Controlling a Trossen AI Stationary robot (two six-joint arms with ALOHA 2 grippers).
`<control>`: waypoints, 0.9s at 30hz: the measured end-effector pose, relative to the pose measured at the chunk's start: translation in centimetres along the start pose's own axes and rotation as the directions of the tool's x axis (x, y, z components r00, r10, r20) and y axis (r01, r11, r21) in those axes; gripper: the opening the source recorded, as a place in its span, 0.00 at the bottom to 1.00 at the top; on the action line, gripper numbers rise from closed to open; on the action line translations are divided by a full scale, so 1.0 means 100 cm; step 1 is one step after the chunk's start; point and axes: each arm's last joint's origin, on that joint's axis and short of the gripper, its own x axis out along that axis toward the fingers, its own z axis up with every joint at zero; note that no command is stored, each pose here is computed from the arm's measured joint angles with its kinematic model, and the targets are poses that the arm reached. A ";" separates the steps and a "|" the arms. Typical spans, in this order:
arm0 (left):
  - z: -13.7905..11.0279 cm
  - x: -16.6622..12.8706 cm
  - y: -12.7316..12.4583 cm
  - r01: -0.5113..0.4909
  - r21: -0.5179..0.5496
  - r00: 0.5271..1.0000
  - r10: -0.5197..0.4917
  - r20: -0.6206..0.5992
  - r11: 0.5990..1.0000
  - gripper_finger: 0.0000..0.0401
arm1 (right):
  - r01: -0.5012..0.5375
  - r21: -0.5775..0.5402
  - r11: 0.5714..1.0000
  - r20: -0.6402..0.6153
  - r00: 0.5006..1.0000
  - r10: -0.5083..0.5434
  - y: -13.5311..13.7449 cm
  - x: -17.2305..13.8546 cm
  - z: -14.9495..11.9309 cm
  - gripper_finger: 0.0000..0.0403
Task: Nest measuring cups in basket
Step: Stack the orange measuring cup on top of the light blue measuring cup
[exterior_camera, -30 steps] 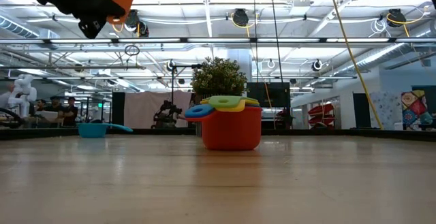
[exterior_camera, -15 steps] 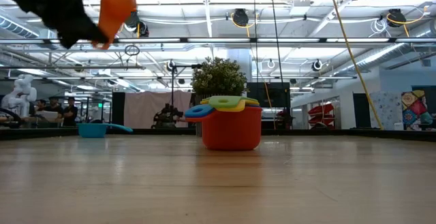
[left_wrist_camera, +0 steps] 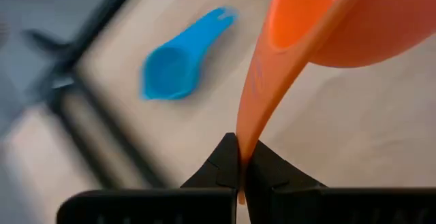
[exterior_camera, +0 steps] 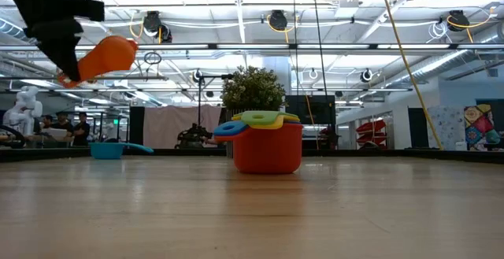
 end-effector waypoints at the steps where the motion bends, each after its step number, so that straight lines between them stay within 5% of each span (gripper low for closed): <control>1: 0.001 0.001 -0.001 -0.061 0.020 0.997 0.062 -0.037 0.998 0.01 | -0.001 0.001 1.000 -0.006 1.000 0.001 0.000 0.001 -0.002 0.44; 4: 0.002 0.008 -0.006 -0.219 0.067 0.964 0.226 -0.141 0.974 0.01 | -0.006 -0.002 1.000 -0.032 0.999 0.006 0.003 0.006 -0.008 0.44; 14: 0.003 0.056 -0.025 -0.435 0.202 0.821 0.478 -0.311 0.878 0.01 | -0.035 -0.033 0.999 -0.031 0.999 0.034 0.016 -0.002 -0.011 0.44; 27: 0.014 0.083 -0.021 -0.517 0.200 0.720 0.549 -0.424 0.833 0.01 | -0.143 -0.065 0.988 0.176 0.973 0.152 0.052 -0.090 0.000 0.44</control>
